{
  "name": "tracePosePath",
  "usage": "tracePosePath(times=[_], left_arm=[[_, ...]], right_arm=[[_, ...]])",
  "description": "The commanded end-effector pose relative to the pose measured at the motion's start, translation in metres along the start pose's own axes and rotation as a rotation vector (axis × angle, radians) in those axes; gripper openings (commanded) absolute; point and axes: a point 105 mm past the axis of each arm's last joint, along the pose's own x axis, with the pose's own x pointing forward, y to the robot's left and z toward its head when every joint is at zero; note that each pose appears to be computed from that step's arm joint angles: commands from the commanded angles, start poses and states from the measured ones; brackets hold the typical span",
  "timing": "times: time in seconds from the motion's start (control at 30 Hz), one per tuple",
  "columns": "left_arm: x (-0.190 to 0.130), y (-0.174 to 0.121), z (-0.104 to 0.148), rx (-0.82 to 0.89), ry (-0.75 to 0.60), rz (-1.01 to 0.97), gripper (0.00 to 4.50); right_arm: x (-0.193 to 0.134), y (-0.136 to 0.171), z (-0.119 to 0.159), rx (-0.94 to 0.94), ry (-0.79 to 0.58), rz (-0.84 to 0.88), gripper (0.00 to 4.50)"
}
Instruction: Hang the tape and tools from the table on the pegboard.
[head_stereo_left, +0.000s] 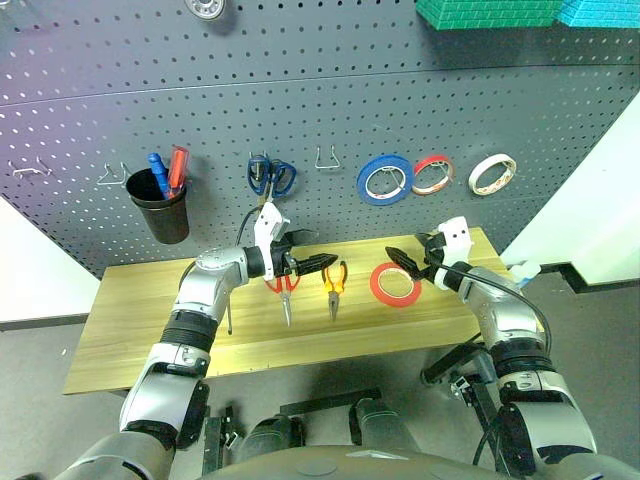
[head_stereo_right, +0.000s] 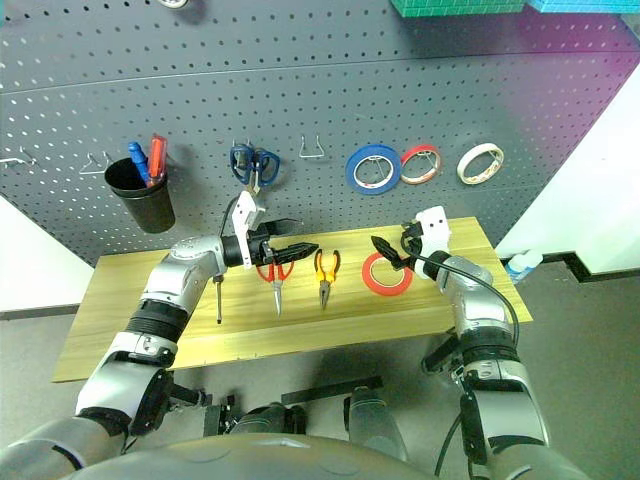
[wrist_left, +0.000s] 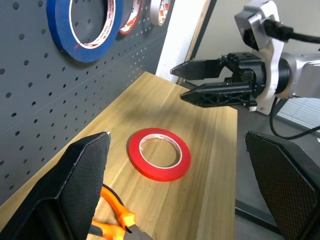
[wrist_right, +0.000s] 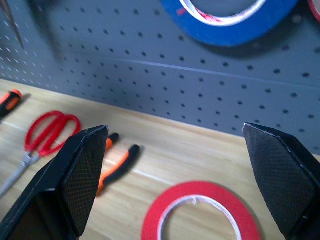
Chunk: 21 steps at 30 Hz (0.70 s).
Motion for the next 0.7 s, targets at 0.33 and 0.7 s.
tracePosePath(times=[0.33, 0.7], left_arm=[[0.006, -0.003, 0.018, 0.026, -0.055, -0.028, 4.49], [-0.008, 0.0, 0.018, 0.039, -0.042, -0.01, 4.49]], right_arm=[[-0.01, -0.003, 0.028, -0.016, -0.104, 0.004, 4.5], [-0.007, -0.004, 0.021, -0.022, -0.052, 0.007, 4.5]])
